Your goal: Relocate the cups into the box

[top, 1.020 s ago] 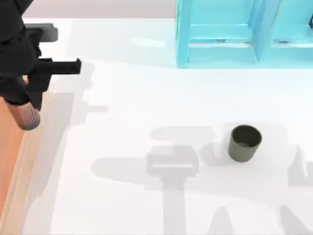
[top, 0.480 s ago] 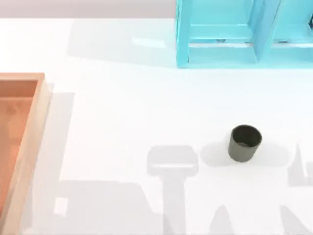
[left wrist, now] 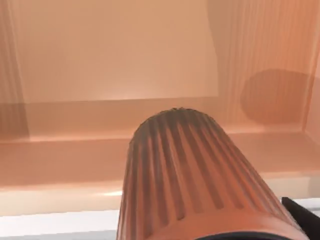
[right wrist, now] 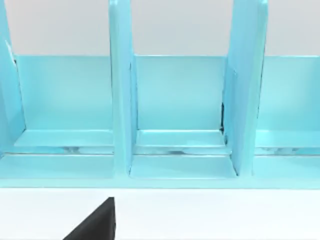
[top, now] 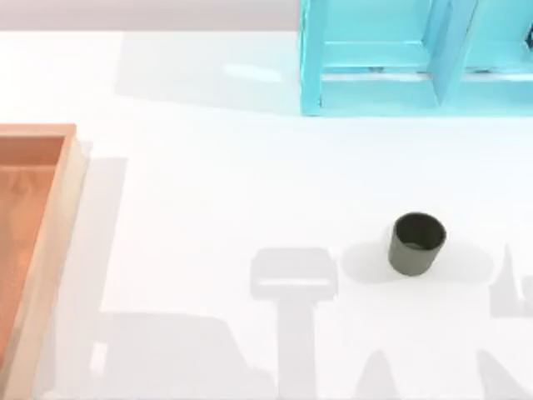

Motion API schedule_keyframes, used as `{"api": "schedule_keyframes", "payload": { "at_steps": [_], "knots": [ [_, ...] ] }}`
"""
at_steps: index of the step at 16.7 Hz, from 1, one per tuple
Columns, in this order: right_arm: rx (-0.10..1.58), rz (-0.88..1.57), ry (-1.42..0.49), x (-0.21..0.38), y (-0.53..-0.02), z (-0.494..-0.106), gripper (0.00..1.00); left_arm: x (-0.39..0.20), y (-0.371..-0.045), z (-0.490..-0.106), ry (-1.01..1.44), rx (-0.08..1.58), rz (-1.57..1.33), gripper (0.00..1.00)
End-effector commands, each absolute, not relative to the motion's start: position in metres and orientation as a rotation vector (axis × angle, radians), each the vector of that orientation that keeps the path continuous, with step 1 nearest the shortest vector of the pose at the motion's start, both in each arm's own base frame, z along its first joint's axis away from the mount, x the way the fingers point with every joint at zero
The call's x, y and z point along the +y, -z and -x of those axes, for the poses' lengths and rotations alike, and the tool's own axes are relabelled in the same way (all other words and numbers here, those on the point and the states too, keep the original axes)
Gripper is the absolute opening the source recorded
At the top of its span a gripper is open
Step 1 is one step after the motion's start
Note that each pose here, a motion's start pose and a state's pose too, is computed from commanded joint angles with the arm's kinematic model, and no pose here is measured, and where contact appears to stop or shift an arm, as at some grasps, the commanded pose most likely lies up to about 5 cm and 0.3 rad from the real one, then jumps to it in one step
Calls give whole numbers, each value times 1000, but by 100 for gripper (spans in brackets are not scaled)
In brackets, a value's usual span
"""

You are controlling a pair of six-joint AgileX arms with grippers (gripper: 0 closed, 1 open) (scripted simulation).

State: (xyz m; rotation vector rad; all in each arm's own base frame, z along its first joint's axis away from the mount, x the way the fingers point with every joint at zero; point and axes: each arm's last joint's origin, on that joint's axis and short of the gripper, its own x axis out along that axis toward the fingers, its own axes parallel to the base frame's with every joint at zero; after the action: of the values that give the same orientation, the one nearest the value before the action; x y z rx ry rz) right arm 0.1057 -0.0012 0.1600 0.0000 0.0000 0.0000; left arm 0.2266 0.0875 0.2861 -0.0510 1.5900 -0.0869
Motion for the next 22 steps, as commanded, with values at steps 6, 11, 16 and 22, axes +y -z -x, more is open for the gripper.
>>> {"api": "schedule_keyframes", "payload": {
  "at_steps": [6, 11, 16, 22],
  "knots": [
    [0, 0, 0, -1, -160, -106, 100, 90, -234, -225, 87, 1589, 56, 0],
    [0, 0, 0, -1, -160, -106, 100, 90, -226, -224, 86, 1589, 55, 0],
    [0, 0, 0, -1, -160, -106, 100, 90, -226, -224, 86, 1589, 55, 30],
    [0, 0, 0, -1, -160, -106, 100, 90, -226, -224, 86, 1589, 55, 75]
  ]
}}
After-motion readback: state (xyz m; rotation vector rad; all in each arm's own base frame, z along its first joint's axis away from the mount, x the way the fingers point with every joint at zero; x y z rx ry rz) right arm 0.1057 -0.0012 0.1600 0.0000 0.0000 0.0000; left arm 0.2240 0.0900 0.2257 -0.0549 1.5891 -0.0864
